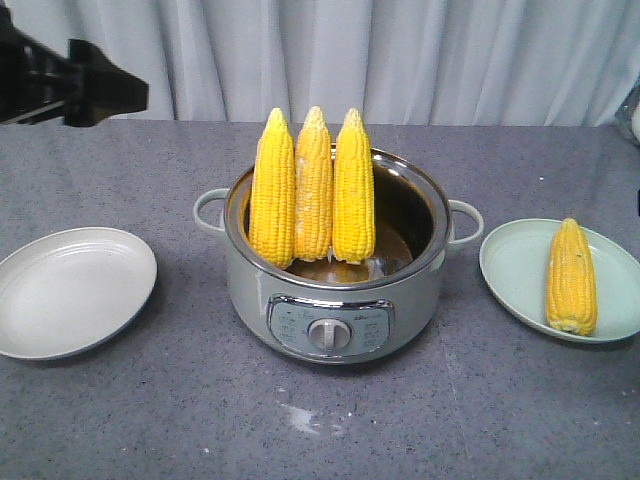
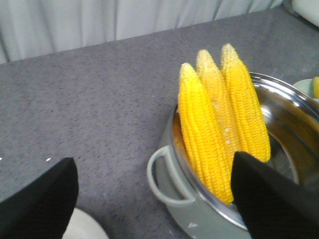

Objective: Distribute corn equally
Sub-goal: 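Reach the left gripper to the corn cob nearest it and grasp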

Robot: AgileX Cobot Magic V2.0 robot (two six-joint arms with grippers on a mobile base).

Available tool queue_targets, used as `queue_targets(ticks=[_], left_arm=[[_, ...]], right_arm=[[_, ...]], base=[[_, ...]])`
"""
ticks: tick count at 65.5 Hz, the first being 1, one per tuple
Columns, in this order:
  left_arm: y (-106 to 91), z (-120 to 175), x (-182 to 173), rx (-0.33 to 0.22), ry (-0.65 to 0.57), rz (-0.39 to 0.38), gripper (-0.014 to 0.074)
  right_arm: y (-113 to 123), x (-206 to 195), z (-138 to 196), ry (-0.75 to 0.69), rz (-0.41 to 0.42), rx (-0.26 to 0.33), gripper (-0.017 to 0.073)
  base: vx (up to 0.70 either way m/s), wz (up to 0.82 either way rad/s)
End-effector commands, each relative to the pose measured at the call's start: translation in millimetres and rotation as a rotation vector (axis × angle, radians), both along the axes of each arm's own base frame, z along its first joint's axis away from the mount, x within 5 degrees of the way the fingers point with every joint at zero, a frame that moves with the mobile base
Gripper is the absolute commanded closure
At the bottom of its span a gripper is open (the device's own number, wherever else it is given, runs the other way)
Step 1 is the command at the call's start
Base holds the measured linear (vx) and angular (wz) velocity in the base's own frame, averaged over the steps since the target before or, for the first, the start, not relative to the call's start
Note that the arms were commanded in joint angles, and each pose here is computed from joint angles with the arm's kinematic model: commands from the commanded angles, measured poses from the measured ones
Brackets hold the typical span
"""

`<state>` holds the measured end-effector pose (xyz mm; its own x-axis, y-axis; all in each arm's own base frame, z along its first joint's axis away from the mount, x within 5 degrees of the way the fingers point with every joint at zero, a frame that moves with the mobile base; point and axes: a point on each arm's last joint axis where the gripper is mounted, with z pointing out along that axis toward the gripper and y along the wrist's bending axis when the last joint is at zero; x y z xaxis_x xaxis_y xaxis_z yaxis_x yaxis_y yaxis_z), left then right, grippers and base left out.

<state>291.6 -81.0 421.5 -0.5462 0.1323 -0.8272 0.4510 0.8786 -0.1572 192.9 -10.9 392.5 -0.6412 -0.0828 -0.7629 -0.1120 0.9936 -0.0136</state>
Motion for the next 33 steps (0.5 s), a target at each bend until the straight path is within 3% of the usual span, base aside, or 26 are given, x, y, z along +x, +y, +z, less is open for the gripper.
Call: queue_targets(ticks=[1,12,33], left_arm=[[-18.6,17,15,-0.042,-0.085,-0.033,0.0004],[-44.7,6,50,0.023,-0.081,-0.083,0.0004],[-77.9,-20,93,0.026,-0.04,-0.131,0.0004]], right_arm=[[0,-1,14,-0.097,-0.006,-0.006,-0.0004],[0,-1,14,-0.097,-0.006,-0.006,-0.0003],[0,-1,14,-0.097,-0.006,-0.006,-0.0003]], base=[[0.0,0.0],[0.0,0.0],[0.0,0.0]])
